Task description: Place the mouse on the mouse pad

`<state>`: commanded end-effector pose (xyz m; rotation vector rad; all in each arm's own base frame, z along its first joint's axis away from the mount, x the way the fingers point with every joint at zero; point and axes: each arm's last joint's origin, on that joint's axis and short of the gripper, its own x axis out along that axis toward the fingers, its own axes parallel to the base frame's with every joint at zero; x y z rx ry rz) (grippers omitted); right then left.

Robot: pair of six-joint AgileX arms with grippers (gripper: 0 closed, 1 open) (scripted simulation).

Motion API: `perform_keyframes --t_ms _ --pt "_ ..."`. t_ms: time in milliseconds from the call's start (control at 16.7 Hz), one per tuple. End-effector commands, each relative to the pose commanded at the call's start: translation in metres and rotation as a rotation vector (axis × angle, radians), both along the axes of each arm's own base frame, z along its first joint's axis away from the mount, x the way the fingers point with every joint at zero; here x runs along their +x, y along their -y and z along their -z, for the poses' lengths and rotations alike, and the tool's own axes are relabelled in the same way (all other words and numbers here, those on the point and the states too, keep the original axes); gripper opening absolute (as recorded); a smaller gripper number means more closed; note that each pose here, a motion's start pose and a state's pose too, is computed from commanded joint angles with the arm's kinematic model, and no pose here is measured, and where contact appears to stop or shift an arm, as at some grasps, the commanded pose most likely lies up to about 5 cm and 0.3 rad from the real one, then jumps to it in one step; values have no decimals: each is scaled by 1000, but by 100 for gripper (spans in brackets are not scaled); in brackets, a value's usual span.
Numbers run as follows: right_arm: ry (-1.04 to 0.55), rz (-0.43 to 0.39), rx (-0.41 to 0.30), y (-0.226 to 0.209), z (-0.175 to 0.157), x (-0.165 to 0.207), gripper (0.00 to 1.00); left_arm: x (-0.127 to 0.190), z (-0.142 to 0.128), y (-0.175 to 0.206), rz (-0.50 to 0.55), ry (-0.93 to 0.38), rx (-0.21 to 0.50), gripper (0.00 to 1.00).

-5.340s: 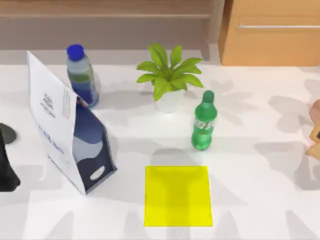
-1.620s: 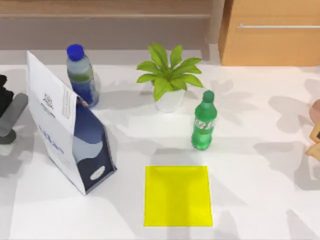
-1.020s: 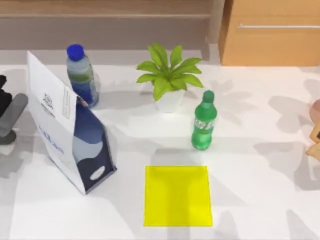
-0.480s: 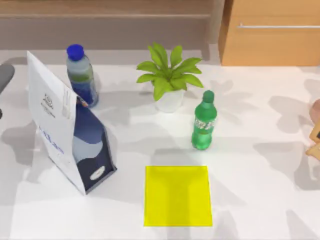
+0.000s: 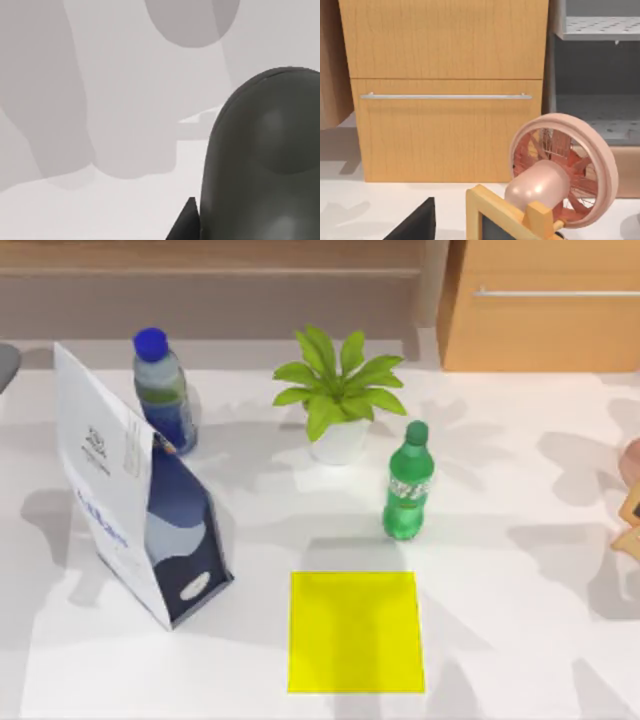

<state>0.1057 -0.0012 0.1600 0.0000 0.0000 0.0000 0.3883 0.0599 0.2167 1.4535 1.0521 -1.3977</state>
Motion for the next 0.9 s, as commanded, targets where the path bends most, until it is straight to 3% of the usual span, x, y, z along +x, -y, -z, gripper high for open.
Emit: perform_keyframes --t_ms 240,480,600,720,900 --pt "0 0 0 0 0 0 100 7 -50 29 129 217 -10 0" --pt "0 0 0 0 0 0 100 -4 -118 100 388 481 -61 0" --pt "0 0 0 0 0 0 100 -17 -139 145 544 560 -105 0" --pt "0 0 0 0 0 0 100 -30 -137 196 708 557 -154 0" --pt "0 0 0 0 0 0 100 -57 -93 273 945 398 -188 0"
